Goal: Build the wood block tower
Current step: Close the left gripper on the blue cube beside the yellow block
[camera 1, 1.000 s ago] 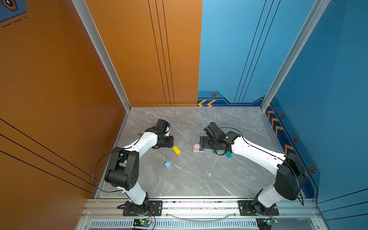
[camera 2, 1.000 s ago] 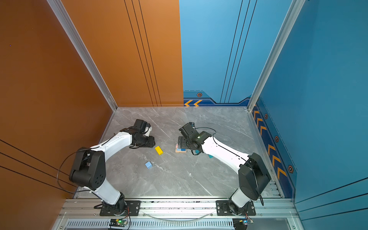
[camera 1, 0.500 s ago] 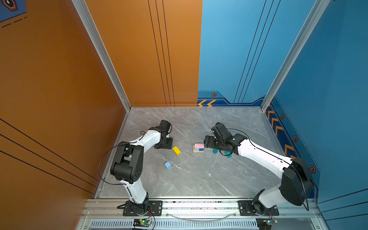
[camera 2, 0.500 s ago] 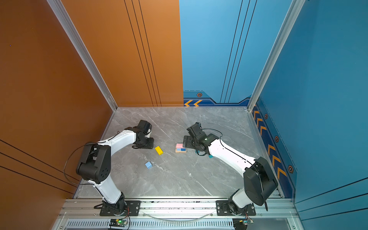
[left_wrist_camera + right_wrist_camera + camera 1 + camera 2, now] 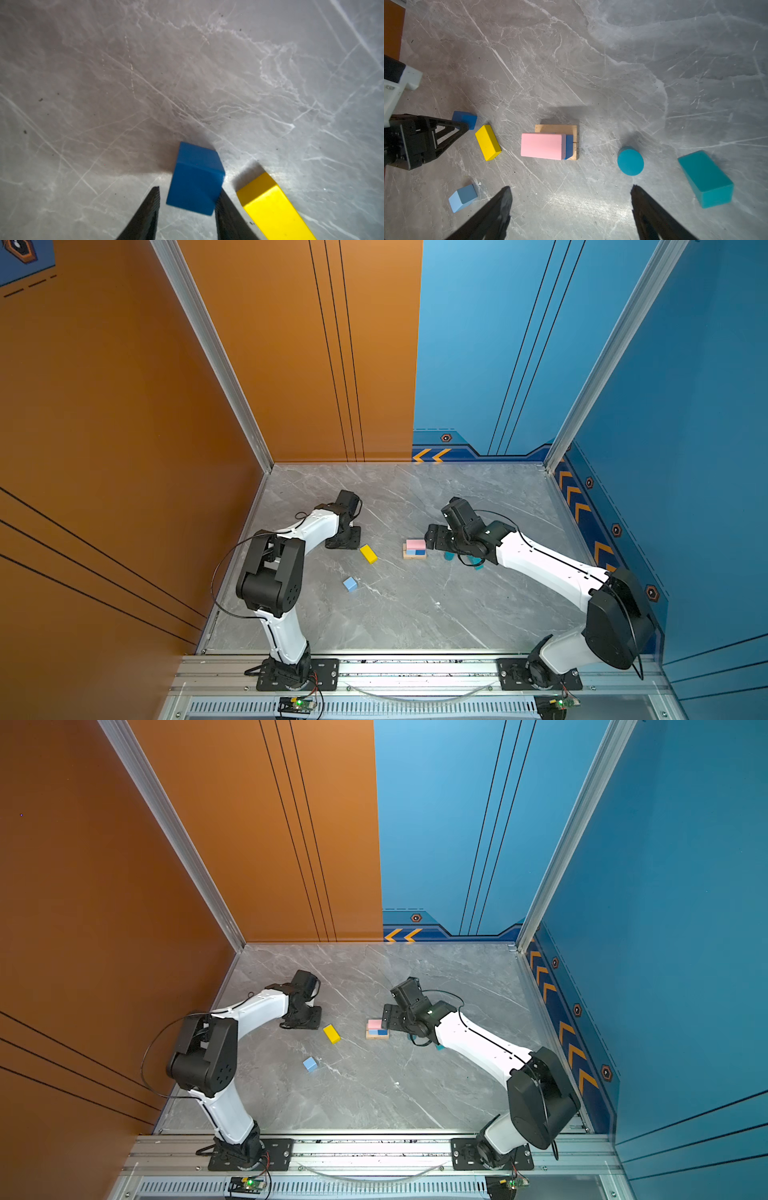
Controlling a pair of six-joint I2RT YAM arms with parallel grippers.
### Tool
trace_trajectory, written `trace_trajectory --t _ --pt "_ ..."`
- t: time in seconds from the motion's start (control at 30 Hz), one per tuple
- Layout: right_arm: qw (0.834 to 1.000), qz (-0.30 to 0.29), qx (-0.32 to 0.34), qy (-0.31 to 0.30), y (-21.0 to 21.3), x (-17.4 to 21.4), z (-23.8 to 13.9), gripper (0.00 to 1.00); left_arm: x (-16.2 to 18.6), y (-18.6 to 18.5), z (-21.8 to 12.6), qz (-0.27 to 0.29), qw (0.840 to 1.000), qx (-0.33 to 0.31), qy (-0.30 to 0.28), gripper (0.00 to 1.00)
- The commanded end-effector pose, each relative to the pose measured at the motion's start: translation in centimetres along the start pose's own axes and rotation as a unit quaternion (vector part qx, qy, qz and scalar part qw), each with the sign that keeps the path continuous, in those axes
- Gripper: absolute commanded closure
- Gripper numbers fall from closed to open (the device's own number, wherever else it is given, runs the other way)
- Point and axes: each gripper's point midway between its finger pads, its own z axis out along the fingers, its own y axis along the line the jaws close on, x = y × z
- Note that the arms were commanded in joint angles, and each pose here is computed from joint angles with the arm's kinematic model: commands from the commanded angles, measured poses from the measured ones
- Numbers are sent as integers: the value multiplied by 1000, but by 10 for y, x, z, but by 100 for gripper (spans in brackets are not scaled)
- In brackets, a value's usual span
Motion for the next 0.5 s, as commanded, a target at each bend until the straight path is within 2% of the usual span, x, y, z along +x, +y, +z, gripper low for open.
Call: trace_trajectory --t 0.0,0.3,0.47 --pt "1000 7 -7 -6 -2 -1 -6 10 -11 -8 0 -9 1000 11 -12 58" --pt "1000 8 -9 -5 -1 -1 -4 10 -12 -12 2 -12 1000 20 -12 62" --pt "1000 8 -9 0 -1 0 -2 10 -14 -12 1 -15 1000 21 -15 60"
